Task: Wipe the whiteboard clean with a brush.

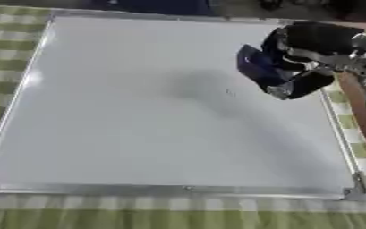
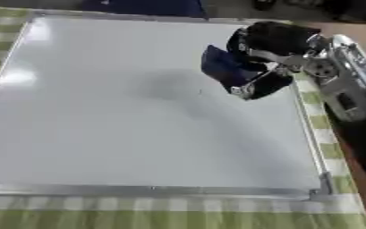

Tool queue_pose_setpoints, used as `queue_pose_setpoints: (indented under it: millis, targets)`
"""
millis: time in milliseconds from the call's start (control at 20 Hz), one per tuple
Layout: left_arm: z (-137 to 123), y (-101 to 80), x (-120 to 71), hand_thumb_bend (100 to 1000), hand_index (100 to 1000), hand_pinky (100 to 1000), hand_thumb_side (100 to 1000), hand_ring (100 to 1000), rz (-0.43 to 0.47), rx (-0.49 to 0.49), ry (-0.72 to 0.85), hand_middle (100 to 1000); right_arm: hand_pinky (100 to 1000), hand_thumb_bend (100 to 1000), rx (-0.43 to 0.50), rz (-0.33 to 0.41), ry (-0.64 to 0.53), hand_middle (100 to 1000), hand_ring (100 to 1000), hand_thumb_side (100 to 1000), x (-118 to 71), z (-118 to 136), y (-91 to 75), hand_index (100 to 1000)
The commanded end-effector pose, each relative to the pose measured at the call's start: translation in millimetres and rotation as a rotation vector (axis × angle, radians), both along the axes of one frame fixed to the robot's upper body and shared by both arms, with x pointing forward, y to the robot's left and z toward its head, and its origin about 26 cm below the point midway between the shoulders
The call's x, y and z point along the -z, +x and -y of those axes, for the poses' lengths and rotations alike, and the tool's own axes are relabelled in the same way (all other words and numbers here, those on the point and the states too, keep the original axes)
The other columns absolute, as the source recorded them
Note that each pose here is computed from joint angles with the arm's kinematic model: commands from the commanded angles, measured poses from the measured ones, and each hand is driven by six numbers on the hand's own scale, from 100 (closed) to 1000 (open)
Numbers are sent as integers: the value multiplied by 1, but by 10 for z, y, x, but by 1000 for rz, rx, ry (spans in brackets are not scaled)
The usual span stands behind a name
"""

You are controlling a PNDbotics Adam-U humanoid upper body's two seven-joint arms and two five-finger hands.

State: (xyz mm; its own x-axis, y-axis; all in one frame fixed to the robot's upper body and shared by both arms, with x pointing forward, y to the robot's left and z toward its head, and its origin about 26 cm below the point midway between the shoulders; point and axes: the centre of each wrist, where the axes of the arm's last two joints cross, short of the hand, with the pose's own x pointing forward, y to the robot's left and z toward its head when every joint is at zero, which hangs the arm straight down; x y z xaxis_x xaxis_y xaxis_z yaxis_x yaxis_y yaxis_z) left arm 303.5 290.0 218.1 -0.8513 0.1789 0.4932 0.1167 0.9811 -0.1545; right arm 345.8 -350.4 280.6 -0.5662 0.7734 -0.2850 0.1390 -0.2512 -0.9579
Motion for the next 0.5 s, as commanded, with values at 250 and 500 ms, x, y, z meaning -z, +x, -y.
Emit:
queue_pose_setpoints:
  millis: [250,500]
  targets:
    - [9,-23,-106,122,523,443,971,490,41,10,15,511,417,100,58,25,-75,100,454,431,-158,120,85,100]
    - [23,-17,-123,120,523,443,971,490,47,17,14,512,426,100,103,4,-115,100,459,414,-123,190,212,100]
